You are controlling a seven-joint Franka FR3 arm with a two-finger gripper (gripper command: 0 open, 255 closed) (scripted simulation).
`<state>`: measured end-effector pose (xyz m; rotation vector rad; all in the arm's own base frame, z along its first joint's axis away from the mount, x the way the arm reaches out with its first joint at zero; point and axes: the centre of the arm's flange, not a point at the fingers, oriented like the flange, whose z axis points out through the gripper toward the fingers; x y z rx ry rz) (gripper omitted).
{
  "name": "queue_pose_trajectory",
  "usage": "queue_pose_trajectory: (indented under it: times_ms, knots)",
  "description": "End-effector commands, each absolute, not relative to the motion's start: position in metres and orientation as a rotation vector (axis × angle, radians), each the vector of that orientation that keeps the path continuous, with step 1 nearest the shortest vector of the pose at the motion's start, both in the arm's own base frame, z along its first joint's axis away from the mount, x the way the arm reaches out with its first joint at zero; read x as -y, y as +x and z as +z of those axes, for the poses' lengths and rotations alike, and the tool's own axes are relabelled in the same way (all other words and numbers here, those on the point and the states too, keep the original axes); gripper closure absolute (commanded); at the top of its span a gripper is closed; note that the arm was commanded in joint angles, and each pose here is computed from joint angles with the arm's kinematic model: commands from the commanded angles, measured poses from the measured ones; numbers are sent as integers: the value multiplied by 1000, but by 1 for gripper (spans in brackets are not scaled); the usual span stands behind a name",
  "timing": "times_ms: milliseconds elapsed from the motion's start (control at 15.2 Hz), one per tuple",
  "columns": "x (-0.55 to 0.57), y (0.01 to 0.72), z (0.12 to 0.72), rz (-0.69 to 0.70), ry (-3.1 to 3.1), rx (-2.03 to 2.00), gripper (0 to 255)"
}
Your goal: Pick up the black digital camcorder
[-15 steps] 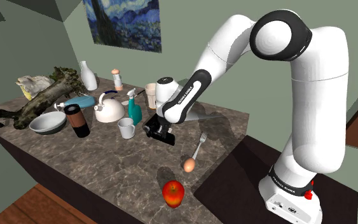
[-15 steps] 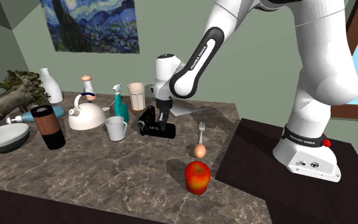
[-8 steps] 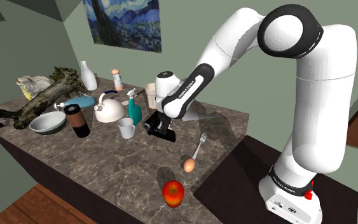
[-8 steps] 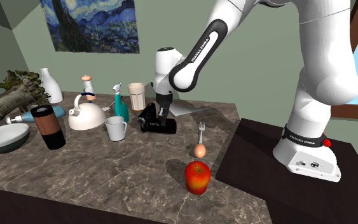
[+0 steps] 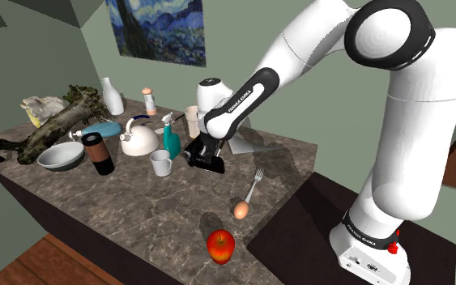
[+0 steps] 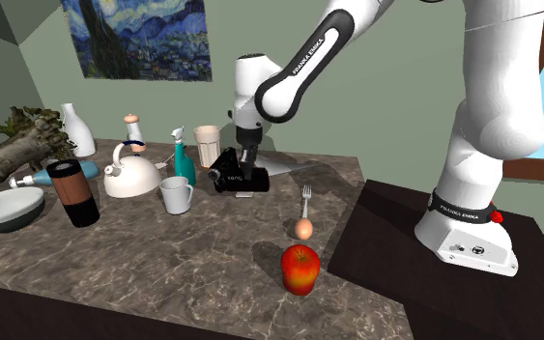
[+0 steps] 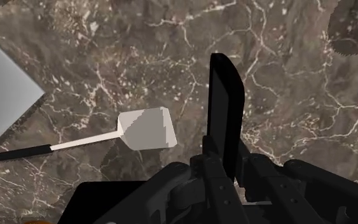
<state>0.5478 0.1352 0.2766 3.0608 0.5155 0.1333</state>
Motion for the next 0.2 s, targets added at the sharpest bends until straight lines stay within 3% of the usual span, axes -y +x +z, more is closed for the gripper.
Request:
queue_pose_trajectory:
  times_ms: [0,132]
  knots:
    - [-135,548,288,135,3061,-516,255]
    - [-135,548,289,135,3061,-516,255]
